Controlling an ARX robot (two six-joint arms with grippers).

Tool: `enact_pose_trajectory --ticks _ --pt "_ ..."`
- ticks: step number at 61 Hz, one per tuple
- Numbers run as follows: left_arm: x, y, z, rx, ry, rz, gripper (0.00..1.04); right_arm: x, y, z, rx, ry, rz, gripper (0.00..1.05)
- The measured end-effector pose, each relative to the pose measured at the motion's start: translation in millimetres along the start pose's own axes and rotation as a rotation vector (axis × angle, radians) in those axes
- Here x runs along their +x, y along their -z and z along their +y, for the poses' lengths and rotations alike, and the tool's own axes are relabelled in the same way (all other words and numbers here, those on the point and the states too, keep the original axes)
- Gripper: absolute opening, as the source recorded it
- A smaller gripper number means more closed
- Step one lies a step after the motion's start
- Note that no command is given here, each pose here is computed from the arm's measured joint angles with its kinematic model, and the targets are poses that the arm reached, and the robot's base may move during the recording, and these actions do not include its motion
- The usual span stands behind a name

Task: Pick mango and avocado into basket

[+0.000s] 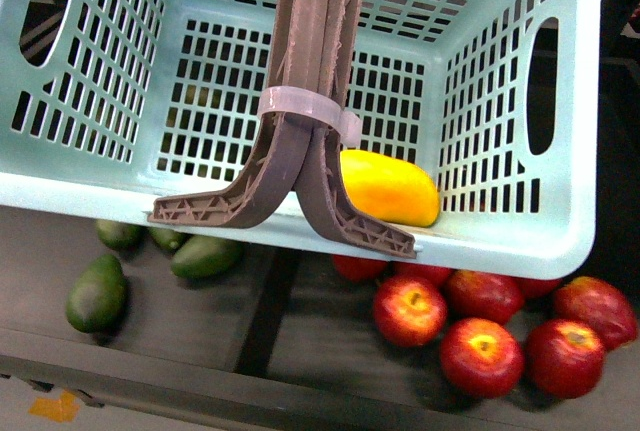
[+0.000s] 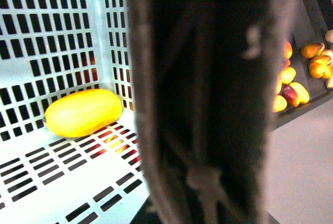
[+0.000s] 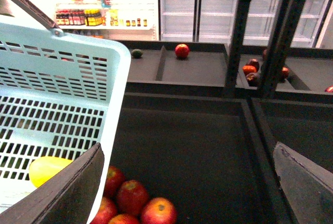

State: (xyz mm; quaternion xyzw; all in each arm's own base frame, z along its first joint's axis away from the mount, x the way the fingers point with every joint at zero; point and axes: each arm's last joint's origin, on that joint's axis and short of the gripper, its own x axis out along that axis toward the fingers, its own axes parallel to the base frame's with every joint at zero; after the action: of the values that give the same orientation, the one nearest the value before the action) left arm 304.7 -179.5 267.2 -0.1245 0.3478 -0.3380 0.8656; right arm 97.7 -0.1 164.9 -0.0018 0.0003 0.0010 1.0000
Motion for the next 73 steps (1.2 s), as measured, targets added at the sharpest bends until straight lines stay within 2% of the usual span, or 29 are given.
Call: enact_pose_trajectory --ticks 60,73 --pt "0.2 0.2 -0.2 -0.001 0.005 0.003 0.05 0.0 0.1 -0.1 0.0 -0.001 0.001 0.97" --pt "-1.5 -1.8 5.3 -0.004 -0.034 -0.014 0.05 0.0 0.2 0.0 0.0 -0.002 0.001 0.97"
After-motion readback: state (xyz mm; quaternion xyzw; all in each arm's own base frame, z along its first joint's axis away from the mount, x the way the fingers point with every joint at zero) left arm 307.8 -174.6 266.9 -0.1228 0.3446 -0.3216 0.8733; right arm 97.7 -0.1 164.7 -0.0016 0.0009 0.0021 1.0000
